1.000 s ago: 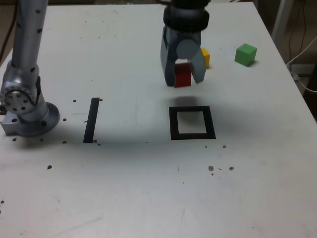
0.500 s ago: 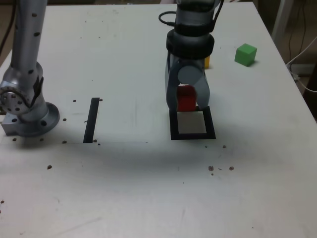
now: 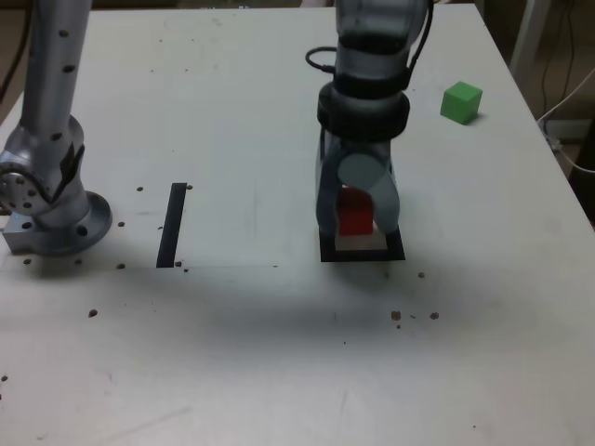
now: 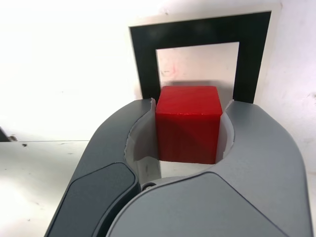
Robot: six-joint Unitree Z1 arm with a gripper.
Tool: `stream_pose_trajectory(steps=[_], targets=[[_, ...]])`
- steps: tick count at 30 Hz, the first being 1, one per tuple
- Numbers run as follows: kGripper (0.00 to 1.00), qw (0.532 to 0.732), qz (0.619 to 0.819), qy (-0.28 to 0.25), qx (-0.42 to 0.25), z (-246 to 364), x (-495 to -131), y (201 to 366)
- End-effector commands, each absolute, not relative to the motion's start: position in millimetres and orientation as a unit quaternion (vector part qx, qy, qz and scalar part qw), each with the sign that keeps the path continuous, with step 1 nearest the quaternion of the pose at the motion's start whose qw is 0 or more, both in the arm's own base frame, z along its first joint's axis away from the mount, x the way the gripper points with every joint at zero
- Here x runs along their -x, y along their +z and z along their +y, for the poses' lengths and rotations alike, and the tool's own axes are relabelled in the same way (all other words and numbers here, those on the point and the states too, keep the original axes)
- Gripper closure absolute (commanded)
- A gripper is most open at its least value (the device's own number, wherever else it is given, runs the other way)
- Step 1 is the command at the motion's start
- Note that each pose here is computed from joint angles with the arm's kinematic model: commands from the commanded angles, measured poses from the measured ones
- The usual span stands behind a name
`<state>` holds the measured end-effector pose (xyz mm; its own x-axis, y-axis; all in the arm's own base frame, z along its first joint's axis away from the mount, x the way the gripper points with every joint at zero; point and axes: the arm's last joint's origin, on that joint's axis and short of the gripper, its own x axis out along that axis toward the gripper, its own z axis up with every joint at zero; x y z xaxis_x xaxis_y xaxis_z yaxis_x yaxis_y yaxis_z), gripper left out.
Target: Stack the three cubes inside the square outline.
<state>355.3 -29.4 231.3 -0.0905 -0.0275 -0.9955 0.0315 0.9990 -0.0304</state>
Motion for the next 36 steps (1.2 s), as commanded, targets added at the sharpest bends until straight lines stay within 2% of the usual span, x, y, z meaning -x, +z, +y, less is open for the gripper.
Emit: stream_pose_trajectory(steps=[1, 11, 13, 15, 19, 20, 22, 29, 36], targets=[[0.67, 0.672, 0.74, -0.023, -0.001, -31.1, -357.4, 225.1], [0.67, 0.671, 0.742, -0.021, 0.001, -31.4, -358.6, 210.9], [0.64, 0.669, 0.743, -0.018, 0.002, -30.3, -358.1, 208.3], [0.53, 0.667, 0.745, -0.017, 0.004, -29.4, -357.3, 205.7], [0.18, 0.665, 0.747, -0.017, 0.006, -28.2, -355.5, 201.7], [0.12, 0.665, 0.747, -0.017, 0.006, -28.2, -355.1, 201.4], [0.06, 0.666, 0.746, -0.017, 0.005, -28.0, -354.3, 201.7], [0.01, 0.671, 0.741, -0.001, 0.001, -26.1, -346.8, 210.3], [0.01, 0.68, 0.732, 0.046, -0.004, -8.1, -337.5, 234.1]])
